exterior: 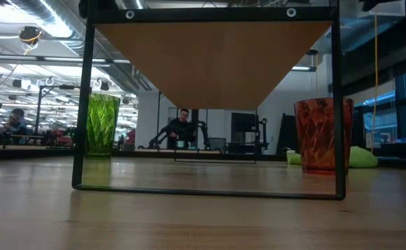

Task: Stack small to large cups/mugs on shelf
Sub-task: Put the blue mug on the shelf

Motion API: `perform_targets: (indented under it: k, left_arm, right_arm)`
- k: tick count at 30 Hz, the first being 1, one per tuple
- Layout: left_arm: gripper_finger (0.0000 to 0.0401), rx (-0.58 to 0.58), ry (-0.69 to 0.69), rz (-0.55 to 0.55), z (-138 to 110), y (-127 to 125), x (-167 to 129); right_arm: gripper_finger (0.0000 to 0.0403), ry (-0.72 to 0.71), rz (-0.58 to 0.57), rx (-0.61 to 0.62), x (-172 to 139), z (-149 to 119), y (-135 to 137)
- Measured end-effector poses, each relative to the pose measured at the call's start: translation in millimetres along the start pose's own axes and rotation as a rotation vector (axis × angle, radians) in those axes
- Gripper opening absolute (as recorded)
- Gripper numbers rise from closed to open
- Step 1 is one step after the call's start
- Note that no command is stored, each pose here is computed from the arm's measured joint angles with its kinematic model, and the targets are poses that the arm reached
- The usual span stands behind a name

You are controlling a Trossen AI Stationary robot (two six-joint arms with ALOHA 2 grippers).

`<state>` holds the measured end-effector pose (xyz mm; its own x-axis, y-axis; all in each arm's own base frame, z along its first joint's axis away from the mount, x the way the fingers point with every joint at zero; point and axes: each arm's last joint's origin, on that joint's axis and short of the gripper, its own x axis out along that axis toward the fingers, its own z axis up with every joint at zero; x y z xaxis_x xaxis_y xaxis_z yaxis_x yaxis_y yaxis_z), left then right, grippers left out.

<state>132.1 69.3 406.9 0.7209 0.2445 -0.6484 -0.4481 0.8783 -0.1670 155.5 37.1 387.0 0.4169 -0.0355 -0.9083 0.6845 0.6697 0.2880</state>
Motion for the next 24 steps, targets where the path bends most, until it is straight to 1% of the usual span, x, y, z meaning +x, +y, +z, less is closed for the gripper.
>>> perform_targets:
  k: [2, 5, 8, 12, 18, 21, 24]
  left_arm:
    - [0.0057, 0.004, -0.030, -0.004, -1, -3, -5]
    - [0.0057, 0.007, -0.052, -0.009, -3, -6, -11]
    - [0.0057, 0.014, -0.056, -0.015, -4, -7, -13]
    - [0.0057, 0.065, -0.054, -0.020, -4, -8, -12]
    - [0.0057, 0.132, -0.045, -0.031, -4, -10, -11]
    - [0.0057, 0.139, -0.043, -0.037, -4, -11, -11]
    - [0.0057, 0.142, -0.042, -0.042, -4, -12, -11]
  right_arm:
    - [0.0109, 0.090, -0.027, -0.003, 19, -12, 11]
    - [0.0108, 0.153, -0.018, -0.018, 40, -33, 32]
    - [0.0108, 0.150, 0.017, -0.028, 51, -55, 55]
    - [0.0108, 0.125, -0.019, -0.022, 59, -87, 78]
    - [0.0108, 0.158, -0.142, 0.028, 82, -134, 95]
    - [0.0108, 0.149, -0.200, 0.068, 92, -145, 99]
    - [0.0108, 0.140, -0.231, 0.087, 102, -149, 103]
